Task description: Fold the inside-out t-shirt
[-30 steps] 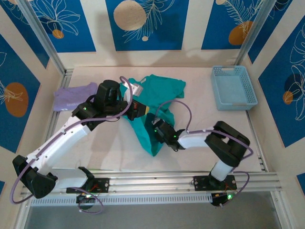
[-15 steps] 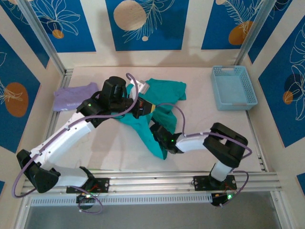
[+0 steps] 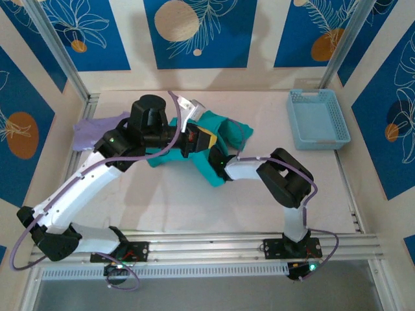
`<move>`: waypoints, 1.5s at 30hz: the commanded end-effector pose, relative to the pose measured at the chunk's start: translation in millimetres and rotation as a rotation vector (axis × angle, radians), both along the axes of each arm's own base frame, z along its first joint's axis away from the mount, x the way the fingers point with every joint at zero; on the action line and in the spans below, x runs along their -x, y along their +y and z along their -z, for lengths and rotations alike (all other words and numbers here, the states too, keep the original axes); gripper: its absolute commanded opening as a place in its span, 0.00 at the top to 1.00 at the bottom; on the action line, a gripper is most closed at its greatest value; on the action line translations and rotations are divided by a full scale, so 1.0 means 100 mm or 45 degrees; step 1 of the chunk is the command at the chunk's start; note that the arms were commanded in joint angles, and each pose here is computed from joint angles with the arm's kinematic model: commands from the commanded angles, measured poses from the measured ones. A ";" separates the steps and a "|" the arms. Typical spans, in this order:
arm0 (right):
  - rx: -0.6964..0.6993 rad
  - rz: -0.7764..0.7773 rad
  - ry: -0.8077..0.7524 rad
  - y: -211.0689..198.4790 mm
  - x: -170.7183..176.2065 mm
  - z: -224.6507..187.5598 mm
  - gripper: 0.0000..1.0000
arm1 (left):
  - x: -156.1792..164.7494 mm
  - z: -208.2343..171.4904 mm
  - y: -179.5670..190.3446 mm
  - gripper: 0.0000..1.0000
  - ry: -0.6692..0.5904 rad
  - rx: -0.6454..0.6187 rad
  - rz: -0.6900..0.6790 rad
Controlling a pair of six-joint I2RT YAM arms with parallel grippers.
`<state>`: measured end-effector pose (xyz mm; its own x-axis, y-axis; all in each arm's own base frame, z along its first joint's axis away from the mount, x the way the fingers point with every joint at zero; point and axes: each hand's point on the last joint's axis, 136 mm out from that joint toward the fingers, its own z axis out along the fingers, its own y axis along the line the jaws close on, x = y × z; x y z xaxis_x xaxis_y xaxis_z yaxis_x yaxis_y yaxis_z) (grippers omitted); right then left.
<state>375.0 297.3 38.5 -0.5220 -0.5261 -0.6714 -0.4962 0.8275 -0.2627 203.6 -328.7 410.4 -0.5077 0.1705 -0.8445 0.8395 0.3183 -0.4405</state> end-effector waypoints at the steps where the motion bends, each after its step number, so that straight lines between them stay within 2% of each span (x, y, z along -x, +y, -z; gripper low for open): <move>1: 0.007 0.037 0.058 -0.02 0.03 -0.03 0.28 | 0.20 -0.31 0.00 1.00 -0.089 0.074 0.102; 9: -0.220 -0.202 -0.061 0.29 0.12 -0.59 0.30 | 0.08 0.03 0.02 1.00 -0.066 -0.043 0.032; 15: -0.164 -0.240 -0.105 0.36 -0.04 -0.61 0.29 | 0.08 0.12 0.04 1.00 -0.052 -0.080 0.025; 19: -0.016 -0.159 -0.059 0.23 -0.25 -0.36 0.29 | 0.14 -0.05 0.09 1.00 -0.096 -0.040 0.036; 24: 0.060 -0.050 0.189 0.03 -0.30 0.02 0.28 | 0.27 -0.45 0.21 1.00 -0.221 0.052 0.046; 33: 0.085 0.054 0.464 -0.14 -0.18 0.33 0.25 | 0.22 -1.05 0.39 1.00 -0.425 0.169 -0.079; 39: 0.071 0.092 0.593 -0.22 -0.15 0.50 0.24 | 0.14 -1.16 0.46 1.00 -0.471 0.191 -0.151; 41: 0.059 0.090 0.623 -0.22 -0.15 0.55 0.31 | 0.09 -1.14 0.50 1.00 -0.479 0.183 -0.199; 45: -0.012 0.042 0.592 -0.15 -0.18 0.38 0.73 | -0.14 -0.89 0.62 1.00 -0.471 0.099 -0.367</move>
<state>410.6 300.7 22.0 -0.7233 -0.5065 -0.4694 -0.5491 0.8340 -0.0537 226.4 -285.6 458.3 -0.3158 0.1039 -0.9431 0.8240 0.5228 -0.2183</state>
